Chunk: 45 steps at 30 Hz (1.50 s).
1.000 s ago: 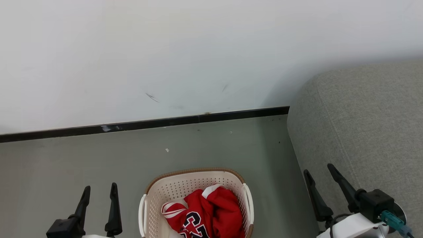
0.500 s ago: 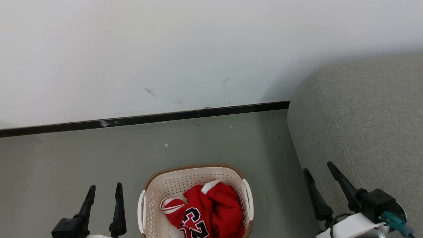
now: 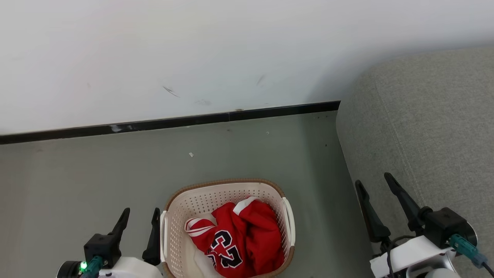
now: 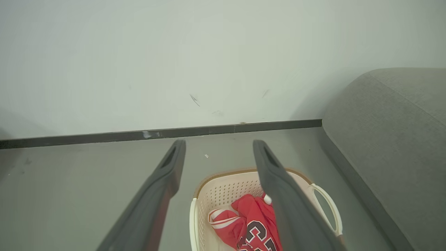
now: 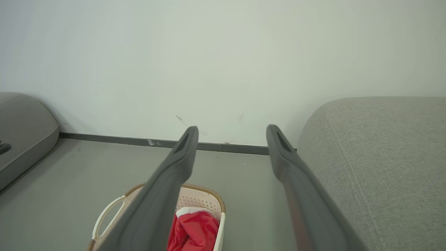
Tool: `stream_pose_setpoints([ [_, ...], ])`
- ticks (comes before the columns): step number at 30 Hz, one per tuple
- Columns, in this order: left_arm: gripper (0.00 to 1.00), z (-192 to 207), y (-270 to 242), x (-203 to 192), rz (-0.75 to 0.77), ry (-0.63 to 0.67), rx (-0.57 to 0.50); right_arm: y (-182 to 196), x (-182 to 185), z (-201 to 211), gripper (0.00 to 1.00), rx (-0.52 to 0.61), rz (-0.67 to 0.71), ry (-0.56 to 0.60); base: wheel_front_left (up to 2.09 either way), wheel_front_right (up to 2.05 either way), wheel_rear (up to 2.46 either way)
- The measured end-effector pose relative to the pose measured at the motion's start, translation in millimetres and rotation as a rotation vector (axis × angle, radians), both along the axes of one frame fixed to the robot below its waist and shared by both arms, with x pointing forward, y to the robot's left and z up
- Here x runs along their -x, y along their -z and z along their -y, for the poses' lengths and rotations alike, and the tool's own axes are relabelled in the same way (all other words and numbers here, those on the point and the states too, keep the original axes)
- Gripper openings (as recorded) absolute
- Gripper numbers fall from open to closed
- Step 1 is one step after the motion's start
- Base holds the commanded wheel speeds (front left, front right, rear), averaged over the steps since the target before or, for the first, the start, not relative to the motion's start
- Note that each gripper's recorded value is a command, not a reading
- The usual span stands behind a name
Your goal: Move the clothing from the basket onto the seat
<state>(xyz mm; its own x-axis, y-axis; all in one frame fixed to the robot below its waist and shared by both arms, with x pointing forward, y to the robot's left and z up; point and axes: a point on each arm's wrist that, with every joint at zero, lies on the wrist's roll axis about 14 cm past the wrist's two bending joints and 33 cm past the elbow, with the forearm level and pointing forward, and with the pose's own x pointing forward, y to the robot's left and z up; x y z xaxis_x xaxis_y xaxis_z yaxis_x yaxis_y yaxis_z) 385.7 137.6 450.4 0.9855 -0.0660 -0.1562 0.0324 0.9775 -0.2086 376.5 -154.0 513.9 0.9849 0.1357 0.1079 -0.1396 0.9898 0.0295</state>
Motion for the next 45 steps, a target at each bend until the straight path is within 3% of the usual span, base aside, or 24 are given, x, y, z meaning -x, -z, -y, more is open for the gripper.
stream_pose_setpoints([
  [27,1.00,74.4,105.9,-39.3,-0.353,0.210,0.011,8.3,-63.1,25.0,1.00,0.026,0.017,0.066,0.00,0.00,0.00],
  [45,1.00,123.0,172.5,-60.7,-0.564,0.260,0.200,28.3,-109.6,31.7,1.00,0.049,0.014,0.068,0.00,0.00,0.00],
])
